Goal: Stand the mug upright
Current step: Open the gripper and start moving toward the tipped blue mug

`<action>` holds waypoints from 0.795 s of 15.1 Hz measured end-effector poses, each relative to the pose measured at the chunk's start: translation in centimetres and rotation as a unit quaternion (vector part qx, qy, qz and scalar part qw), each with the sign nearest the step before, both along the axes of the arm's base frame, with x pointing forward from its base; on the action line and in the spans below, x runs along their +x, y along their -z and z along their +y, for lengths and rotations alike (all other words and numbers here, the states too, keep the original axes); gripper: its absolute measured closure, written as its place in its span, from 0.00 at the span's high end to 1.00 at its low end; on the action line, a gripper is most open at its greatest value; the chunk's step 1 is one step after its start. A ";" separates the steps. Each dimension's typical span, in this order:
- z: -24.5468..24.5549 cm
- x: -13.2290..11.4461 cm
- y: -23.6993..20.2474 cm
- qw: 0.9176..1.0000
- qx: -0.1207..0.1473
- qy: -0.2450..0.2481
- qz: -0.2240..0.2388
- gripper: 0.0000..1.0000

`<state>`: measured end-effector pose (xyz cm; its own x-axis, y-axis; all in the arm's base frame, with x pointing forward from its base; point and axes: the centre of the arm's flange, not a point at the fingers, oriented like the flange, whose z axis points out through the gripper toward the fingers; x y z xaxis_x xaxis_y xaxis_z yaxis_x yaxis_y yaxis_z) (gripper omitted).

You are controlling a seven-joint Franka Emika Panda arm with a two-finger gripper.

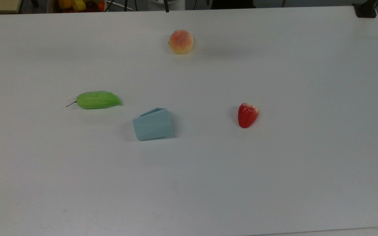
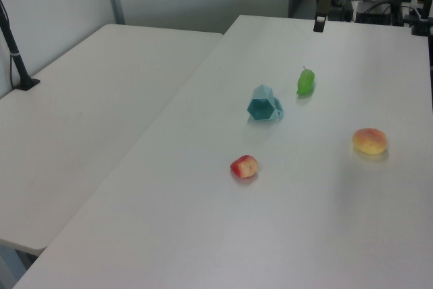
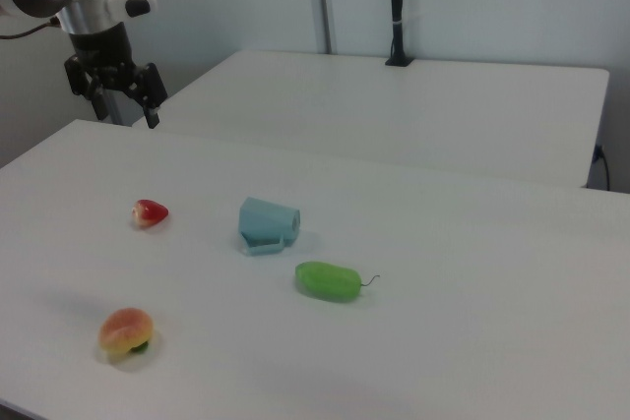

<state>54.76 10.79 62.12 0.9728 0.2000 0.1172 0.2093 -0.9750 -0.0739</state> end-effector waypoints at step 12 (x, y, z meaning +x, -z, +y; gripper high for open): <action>0.0 3.1 1.7 0.998 -0.034 0.003 -0.060 1.00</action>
<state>57.89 10.82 60.40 0.9538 0.2057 0.2190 0.2069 -0.9782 0.0177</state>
